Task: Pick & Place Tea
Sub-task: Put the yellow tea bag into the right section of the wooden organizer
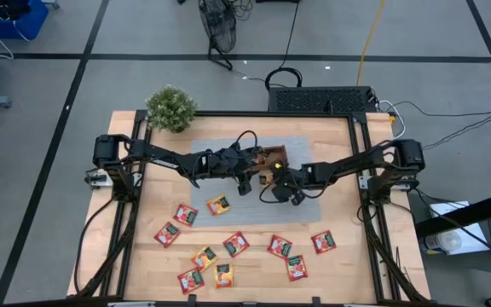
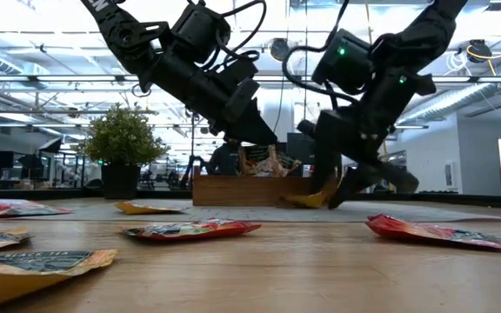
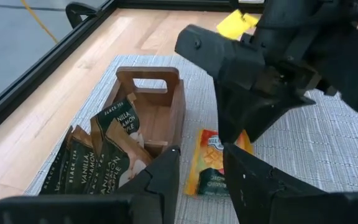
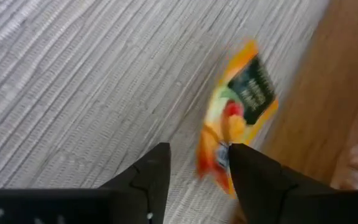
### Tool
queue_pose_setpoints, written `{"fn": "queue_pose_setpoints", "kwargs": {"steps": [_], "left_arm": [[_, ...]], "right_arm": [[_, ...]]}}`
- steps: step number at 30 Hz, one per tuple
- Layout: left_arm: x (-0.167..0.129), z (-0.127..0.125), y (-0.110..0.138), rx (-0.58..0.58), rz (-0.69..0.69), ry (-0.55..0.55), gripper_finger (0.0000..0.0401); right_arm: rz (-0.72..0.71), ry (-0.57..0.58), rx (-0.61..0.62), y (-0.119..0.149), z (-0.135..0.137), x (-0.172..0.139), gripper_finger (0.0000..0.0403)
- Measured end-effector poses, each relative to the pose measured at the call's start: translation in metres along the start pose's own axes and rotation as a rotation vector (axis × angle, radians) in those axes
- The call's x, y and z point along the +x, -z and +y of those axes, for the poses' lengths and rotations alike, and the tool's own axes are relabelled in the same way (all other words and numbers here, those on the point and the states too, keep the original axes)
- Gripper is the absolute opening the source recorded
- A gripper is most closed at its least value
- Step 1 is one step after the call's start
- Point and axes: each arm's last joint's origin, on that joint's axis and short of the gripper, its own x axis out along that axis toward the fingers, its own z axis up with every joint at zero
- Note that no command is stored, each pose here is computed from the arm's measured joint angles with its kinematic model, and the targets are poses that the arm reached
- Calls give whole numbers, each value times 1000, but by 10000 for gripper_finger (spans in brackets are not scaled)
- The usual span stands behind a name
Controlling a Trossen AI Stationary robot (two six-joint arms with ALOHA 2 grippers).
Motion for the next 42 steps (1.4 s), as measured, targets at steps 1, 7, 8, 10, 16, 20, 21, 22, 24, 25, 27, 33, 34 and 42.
{"fn": "queue_pose_setpoints", "kwargs": {"steps": [1,7,8,10,16,20,21,22,24,25,27,33,34,42], "left_arm": [[0,0,0,0,0,0,127],[0,0,0,0,1,0,127],[0,0,0,0,1,0,127],[0,0,0,0,1,0,127],[0,0,0,-21,0,0,127],[0,0,0,-66,-1,0,127],[0,0,0,-84,-5,0,127],[0,0,-1,-103,-10,1,127],[0,0,-3,-147,-28,2,127],[0,0,-3,-170,-36,3,127],[0,0,-6,-215,-57,6,127],[-1,0,-14,-353,-139,24,127],[-1,0,-14,-372,-146,27,127],[1,17,-15,-542,-145,51,146]], "right_arm": [[-5,4,-4,-1,0,2,148],[-28,34,43,-3,-2,2,114],[-26,45,57,-3,-3,2,103],[-21,65,73,-4,-4,1,72],[22,166,75,-17,4,-3,8],[84,330,21,-35,15,-12,3],[104,377,-1,-39,19,-15,2],[129,424,-23,-44,22,-18,2],[185,519,-50,-50,28,-23,1],[215,565,-53,-53,30,-26,1],[263,637,-56,-56,35,-31,1],[311,728,-58,-62,43,-38,1],[305,733,-51,-63,43,-38,1],[277,814,-56,-75,40,-46,0]]}}
